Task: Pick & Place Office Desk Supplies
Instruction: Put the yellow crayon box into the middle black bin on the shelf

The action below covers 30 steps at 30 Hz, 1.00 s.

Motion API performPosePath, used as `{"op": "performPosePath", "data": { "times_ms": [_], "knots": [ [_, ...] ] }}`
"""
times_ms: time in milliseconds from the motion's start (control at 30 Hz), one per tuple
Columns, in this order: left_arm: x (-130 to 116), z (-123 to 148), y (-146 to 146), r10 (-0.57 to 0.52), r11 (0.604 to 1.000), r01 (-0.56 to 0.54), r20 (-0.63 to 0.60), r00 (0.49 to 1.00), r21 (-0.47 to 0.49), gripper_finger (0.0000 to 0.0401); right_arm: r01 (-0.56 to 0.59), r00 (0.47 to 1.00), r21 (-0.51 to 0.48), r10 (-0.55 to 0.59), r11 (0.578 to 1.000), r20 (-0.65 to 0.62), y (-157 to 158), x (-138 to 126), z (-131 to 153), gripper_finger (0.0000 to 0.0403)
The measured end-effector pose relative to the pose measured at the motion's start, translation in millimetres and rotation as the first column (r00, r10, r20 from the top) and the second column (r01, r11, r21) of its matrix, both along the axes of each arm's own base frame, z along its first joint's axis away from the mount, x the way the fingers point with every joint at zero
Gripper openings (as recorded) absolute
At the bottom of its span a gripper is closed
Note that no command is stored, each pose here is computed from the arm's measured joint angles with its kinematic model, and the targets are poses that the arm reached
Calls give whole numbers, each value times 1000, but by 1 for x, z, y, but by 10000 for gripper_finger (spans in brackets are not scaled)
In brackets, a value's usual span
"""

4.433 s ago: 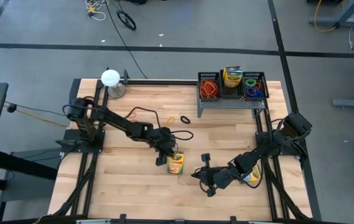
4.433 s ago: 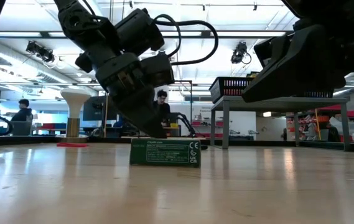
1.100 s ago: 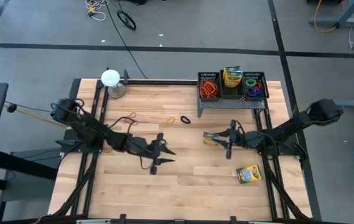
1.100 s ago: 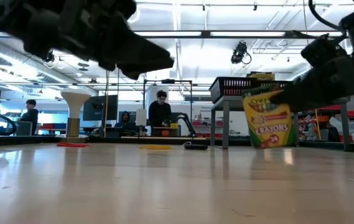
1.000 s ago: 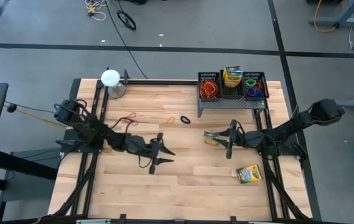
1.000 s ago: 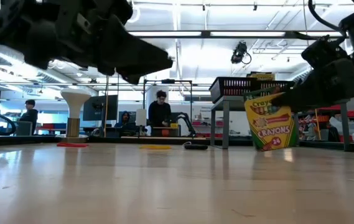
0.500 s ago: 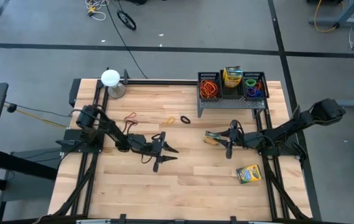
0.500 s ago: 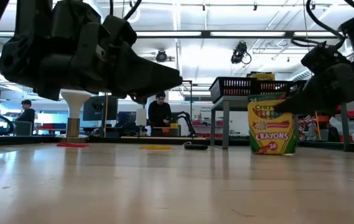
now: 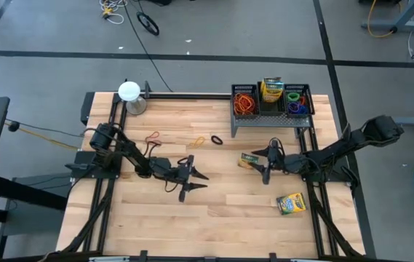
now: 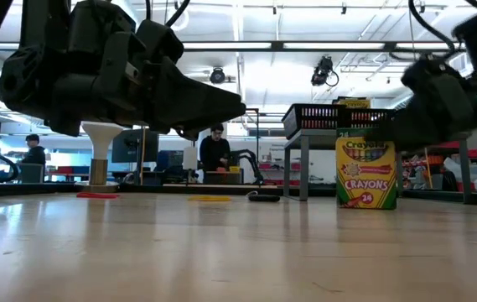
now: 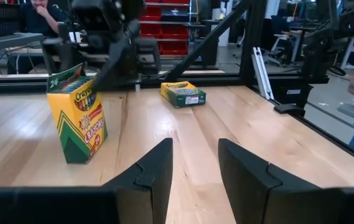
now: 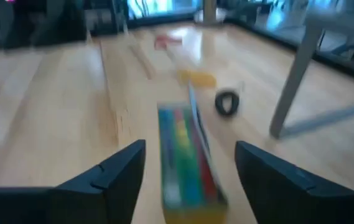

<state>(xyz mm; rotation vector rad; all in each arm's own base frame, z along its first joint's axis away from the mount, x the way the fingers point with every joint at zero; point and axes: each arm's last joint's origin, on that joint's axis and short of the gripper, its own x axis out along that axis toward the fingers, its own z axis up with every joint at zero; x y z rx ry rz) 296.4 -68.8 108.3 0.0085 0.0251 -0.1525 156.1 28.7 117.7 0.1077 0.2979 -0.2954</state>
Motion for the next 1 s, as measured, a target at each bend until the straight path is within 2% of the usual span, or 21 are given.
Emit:
{"op": "performPosePath", "data": {
  "times_ms": [200, 267, 333, 467, 633, 733, 833, 1000],
  "knots": [
    [0, 0, -1, -42, 999, 41, 1, 999, 4, 134, 0, 997, -31, 3, 1000, 75, 5, 19, 24, 283],
    [0, 0, -1, -20, 1000, 20, 1, 1000, 6, 134, -4, 996, -47, 8, 999, 83, 7, 25, 32, 286],
    [0, 0, 2, 47, 999, -47, 3, 999, 16, 133, 1, 998, -70, 4, 998, 68, 8, 32, 39, 286],
    [-3, 0, 10, 202, 978, -202, 9, 979, 42, 119, 54, 997, -141, -60, 989, -38, 11, 48, 60, 286],
    [-18, -3, 17, 247, 969, -246, -2, 969, 36, 71, 111, 952, -215, -166, 970, -258, 11, 62, 99, 282],
    [-25, -4, 20, 308, 951, -309, 9, 951, 34, 41, 131, 928, -189, -188, 973, -322, 6, 66, 123, 264],
    [-28, -6, 24, 388, 920, -388, 0, 922, 52, 16, 135, 909, -115, -169, 984, -380, -3, 67, 142, 231],
    [-29, -9, 24, 411, 911, -409, -29, 911, 60, 6, 123, 844, -37, -124, 992, -521, -15, 74, 146, 195]
  ]
}}
